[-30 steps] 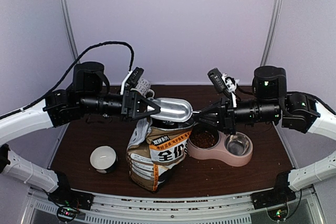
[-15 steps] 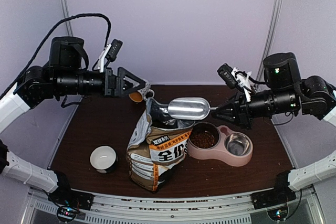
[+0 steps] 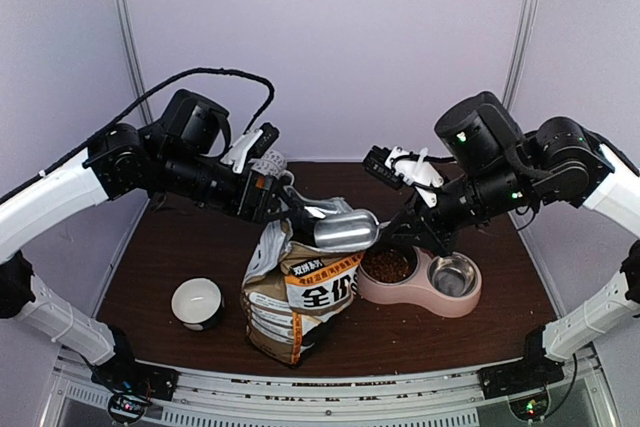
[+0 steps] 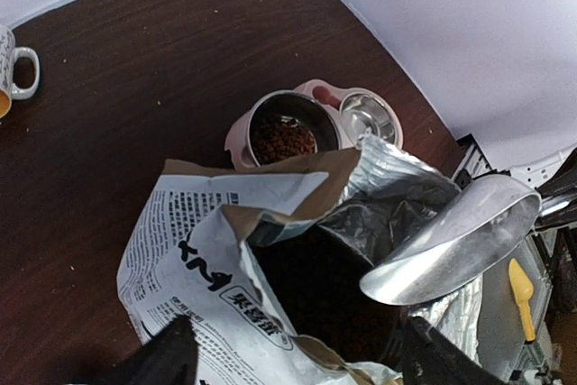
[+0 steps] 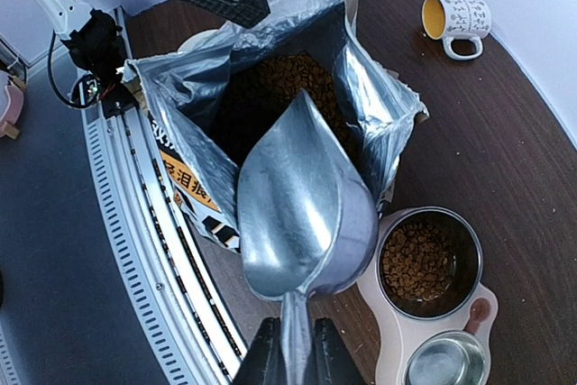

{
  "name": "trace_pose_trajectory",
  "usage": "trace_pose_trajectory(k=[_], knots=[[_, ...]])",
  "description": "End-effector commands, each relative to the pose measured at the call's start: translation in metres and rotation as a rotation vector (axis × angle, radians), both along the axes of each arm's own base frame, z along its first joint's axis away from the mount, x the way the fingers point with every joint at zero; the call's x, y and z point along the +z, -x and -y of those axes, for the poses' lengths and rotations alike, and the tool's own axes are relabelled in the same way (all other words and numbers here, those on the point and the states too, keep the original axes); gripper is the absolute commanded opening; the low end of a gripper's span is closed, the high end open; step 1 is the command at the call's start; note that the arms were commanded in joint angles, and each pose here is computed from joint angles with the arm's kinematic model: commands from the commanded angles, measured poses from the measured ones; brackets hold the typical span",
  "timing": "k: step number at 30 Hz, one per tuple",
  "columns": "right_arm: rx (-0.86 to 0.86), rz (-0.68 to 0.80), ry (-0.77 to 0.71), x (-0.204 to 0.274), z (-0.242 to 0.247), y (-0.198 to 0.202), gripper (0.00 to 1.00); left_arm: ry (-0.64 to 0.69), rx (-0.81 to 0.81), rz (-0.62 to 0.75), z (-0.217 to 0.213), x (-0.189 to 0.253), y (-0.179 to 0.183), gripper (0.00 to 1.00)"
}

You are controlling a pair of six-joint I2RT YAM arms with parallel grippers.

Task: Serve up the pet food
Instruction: Insert the spatula into the pet food bag.

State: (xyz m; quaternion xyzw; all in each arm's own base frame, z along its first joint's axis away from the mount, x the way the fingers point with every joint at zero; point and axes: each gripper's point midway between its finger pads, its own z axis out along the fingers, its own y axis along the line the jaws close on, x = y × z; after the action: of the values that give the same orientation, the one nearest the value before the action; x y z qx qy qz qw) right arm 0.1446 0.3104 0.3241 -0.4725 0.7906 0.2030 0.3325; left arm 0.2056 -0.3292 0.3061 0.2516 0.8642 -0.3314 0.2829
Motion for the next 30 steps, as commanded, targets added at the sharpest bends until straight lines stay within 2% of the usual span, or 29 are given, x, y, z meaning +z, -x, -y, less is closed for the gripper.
trace_pose_trajectory(k=[1, 4, 8, 11, 13, 14, 17, 22, 25, 30], knots=[[-0.045, 0.026, 0.116, -0.009, 0.009, -0.007, 0.0, 0.0, -0.036, 0.021, 0.004, 0.001, 0.0, 0.67], [-0.051, 0.004, 0.178, -0.024, 0.003, -0.009, 0.0, 0.005, -0.041, 0.016, 0.008, -0.007, -0.002, 0.5], [-0.05, -0.032, 0.25, -0.043, -0.005, -0.008, 0.0, 0.026, -0.069, -0.021, 0.019, -0.021, 0.001, 0.39], [-0.046, -0.05, 0.304, -0.055, -0.007, -0.007, 0.0, 0.034, -0.075, -0.038, 0.023, -0.032, 0.0, 0.4], [-0.039, -0.053, 0.316, -0.058, -0.01, -0.005, 0.0, 0.036, -0.084, -0.052, 0.028, -0.038, 0.0, 0.51], [-0.04, -0.052, 0.314, -0.058, -0.012, -0.006, 0.0, 0.038, -0.086, -0.056, 0.03, -0.039, -0.001, 0.53], [-0.038, -0.053, 0.297, -0.057, -0.019, -0.006, 0.0, 0.035, -0.091, -0.052, 0.035, -0.039, -0.004, 0.52], [-0.068, -0.051, 0.34, -0.058, -0.014, -0.009, 0.0, 0.045, -0.106, -0.029, 0.038, -0.032, -0.005, 0.18], [-0.092, -0.054, 0.363, -0.063, -0.007, -0.01, 0.0, 0.077, -0.13, 0.009, 0.04, -0.02, -0.003, 0.02], [-0.145, -0.074, 0.425, -0.085, 0.008, -0.01, 0.0, 0.237, -0.199, 0.131, 0.046, 0.025, 0.011, 0.0]])
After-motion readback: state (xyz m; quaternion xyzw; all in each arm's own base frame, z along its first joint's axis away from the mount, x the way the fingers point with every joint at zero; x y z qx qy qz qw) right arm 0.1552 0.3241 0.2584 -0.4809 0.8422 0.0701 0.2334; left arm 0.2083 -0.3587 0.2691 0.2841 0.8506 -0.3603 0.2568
